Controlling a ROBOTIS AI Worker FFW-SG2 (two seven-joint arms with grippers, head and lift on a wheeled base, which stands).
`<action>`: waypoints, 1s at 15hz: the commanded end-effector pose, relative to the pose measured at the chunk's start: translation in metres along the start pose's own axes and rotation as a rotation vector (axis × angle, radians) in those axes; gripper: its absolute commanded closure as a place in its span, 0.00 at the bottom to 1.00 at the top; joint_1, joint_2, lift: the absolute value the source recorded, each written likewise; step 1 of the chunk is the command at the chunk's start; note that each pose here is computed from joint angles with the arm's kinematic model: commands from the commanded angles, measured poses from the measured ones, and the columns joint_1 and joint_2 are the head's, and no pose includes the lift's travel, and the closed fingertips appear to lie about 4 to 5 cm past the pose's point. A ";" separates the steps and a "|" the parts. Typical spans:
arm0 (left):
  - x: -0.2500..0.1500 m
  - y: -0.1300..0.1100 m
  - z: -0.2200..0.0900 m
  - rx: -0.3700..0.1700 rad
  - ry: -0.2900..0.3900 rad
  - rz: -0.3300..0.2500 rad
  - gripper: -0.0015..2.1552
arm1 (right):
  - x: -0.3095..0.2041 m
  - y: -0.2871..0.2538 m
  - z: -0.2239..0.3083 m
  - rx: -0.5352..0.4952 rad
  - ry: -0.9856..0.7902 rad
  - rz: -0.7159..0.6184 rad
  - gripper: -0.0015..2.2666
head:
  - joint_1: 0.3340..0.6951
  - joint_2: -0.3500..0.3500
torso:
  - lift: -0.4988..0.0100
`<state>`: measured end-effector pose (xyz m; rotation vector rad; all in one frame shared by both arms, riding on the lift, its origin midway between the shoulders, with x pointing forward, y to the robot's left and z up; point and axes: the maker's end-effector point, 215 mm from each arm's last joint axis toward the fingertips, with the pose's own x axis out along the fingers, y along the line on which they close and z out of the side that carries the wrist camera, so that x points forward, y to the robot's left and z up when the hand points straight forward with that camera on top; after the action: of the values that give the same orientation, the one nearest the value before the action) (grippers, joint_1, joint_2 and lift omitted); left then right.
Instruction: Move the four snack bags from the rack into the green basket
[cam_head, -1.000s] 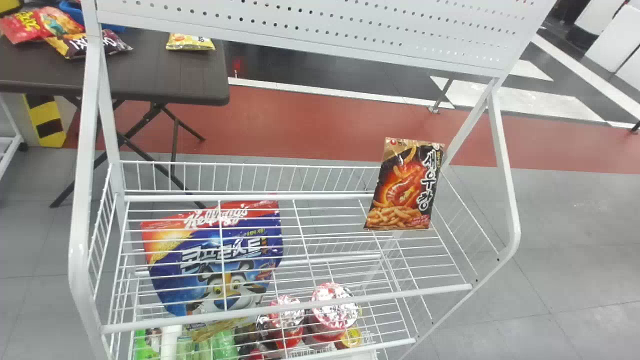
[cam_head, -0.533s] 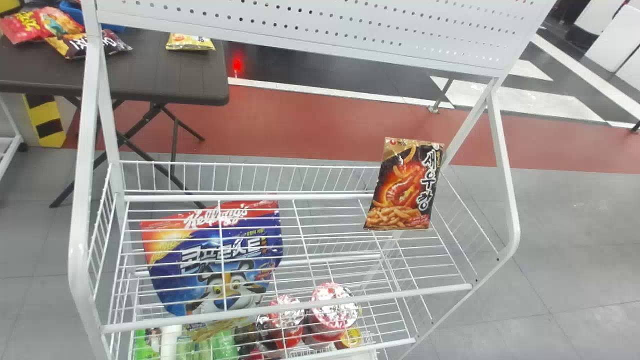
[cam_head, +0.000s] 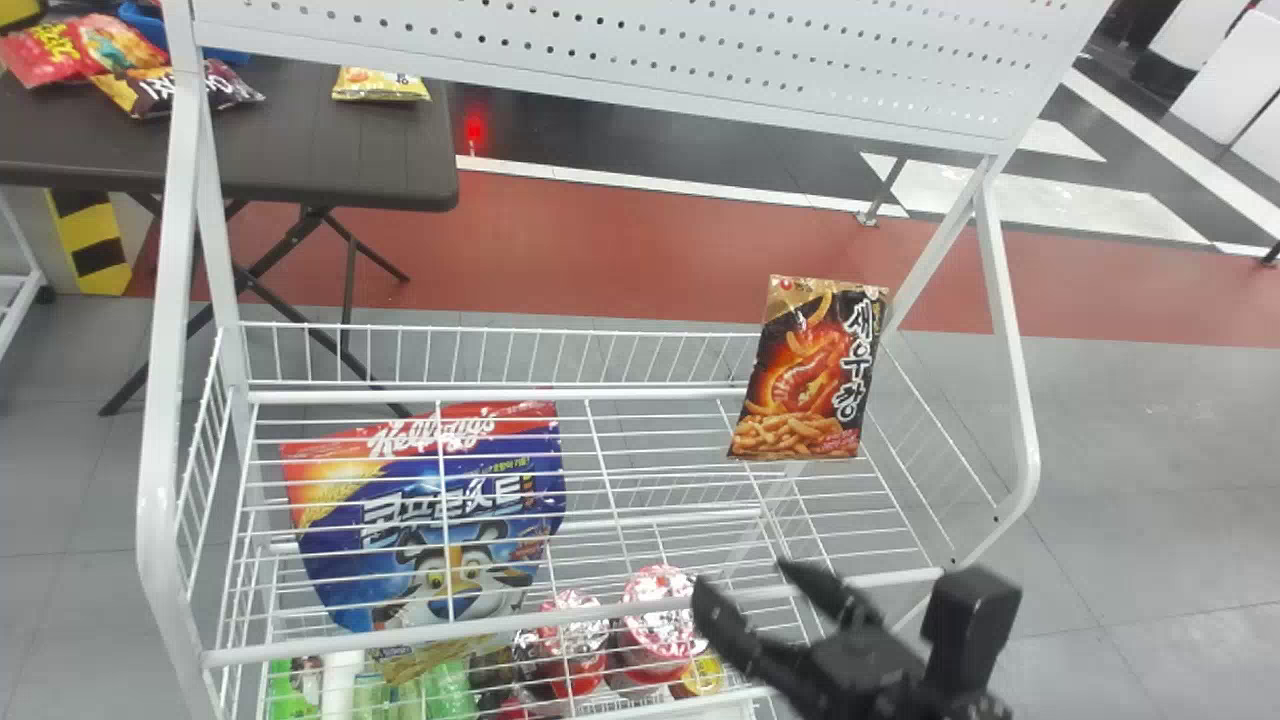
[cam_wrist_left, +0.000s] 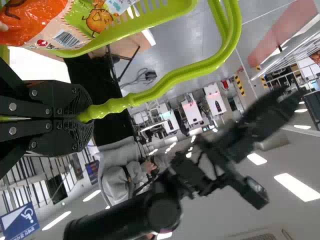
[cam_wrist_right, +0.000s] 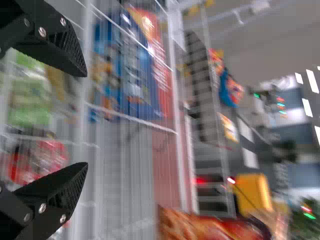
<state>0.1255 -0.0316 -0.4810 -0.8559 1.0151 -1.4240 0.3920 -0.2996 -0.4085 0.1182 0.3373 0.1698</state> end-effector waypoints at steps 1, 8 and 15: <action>0.001 -0.001 -0.001 0.000 0.000 -0.002 0.84 | 0.042 -0.062 0.044 -0.013 -0.107 -0.116 0.03 | 1.00 0.00 | 0.98; 0.002 0.000 -0.002 -0.001 0.005 0.001 0.84 | 0.111 -0.157 0.101 -0.005 -0.186 -0.248 0.03 | 1.00 0.00 | 0.98; -0.002 0.001 0.006 0.004 0.006 0.002 0.84 | 0.140 -0.162 0.070 -0.004 -0.063 -0.221 0.99 | 1.00 0.00 | 0.98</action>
<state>0.1292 -0.0309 -0.4806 -0.8482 1.0203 -1.4280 0.5746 -0.4396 -0.4097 0.0886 0.2914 -0.0591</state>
